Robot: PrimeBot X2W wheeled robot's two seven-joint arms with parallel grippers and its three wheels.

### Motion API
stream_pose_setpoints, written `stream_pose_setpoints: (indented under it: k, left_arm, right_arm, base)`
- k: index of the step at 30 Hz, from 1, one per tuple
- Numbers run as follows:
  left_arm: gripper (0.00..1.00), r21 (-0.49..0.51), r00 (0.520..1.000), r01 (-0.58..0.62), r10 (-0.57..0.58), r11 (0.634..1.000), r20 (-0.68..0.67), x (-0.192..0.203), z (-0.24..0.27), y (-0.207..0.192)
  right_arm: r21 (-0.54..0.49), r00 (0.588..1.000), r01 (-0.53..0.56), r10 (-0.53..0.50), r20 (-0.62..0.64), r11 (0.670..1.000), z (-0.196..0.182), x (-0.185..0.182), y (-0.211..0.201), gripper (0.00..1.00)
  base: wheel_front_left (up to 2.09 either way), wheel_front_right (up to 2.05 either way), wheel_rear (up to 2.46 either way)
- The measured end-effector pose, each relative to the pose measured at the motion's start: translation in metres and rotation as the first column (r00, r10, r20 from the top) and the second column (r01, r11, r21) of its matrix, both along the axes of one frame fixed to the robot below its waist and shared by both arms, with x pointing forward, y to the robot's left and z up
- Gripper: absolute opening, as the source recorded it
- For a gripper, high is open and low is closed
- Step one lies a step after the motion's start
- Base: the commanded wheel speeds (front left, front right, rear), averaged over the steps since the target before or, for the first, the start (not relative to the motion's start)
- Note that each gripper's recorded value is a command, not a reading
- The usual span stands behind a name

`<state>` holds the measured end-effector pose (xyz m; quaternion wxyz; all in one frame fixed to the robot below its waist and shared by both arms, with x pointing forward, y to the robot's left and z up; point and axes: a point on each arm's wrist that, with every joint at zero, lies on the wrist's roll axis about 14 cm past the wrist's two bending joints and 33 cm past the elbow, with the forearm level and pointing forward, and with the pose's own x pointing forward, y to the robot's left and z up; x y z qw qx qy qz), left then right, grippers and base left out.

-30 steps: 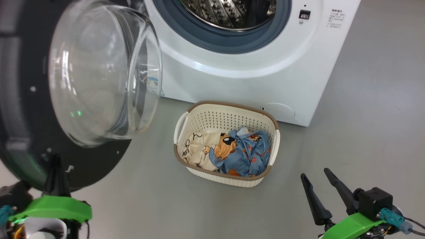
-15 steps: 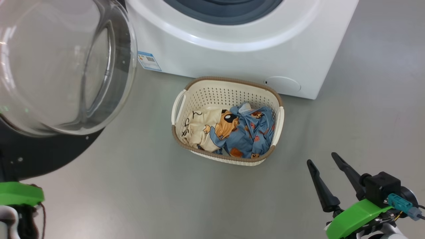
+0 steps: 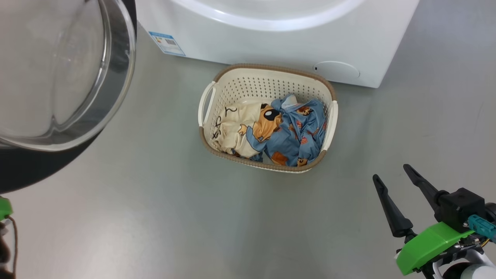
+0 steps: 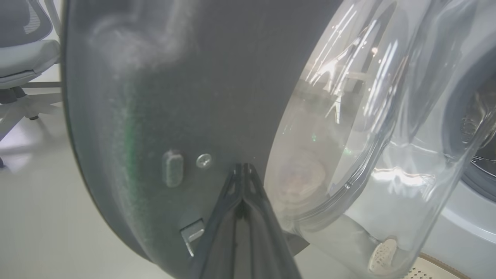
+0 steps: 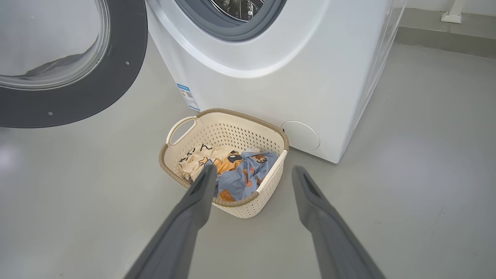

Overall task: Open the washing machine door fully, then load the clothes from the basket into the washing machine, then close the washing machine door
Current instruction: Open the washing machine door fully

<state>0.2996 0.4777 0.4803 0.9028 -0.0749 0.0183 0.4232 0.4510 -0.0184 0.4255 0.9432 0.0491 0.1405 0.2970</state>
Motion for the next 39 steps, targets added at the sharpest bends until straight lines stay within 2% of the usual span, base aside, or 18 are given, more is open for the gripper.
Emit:
stream_pose_setpoints:
  k: [11, 21, 31, 39]
  left_arm:
    - [0.00, 0.030, 0.998, -0.044, 0.045, 0.999, -0.046, -0.002, 0.000, 0.021]
    - [0.00, 0.046, 0.998, -0.031, 0.034, 0.998, -0.053, -0.005, 0.002, 0.024]
    - [0.00, 0.067, 0.999, 0.045, -0.043, 0.997, -0.018, 0.002, 0.011, 0.007]
    - [0.00, 0.090, 0.982, 0.185, -0.182, 0.979, -0.046, 0.013, 0.005, -0.033]
  right_arm:
    - [-0.009, 0.999, -0.013, 0.013, -0.030, 1.000, -0.013, 0.006, 0.001, 1.00]
    - [-0.010, 1.000, -0.007, 0.007, -0.025, 1.000, -0.010, 0.005, -0.001, 1.00]
    - [0.022, 1.000, 0.011, -0.011, 0.007, 1.000, 0.002, 0.001, 0.002, 1.00]
    - [0.048, 0.999, 0.044, -0.045, 0.021, 0.998, 0.009, -0.007, -0.001, 1.00]
  base:
    - [0.00, 0.00, 0.00]
    - [0.00, 0.00, 0.00]
    - [0.00, 0.00, 0.00]
    - [0.00, 0.00, 0.00]
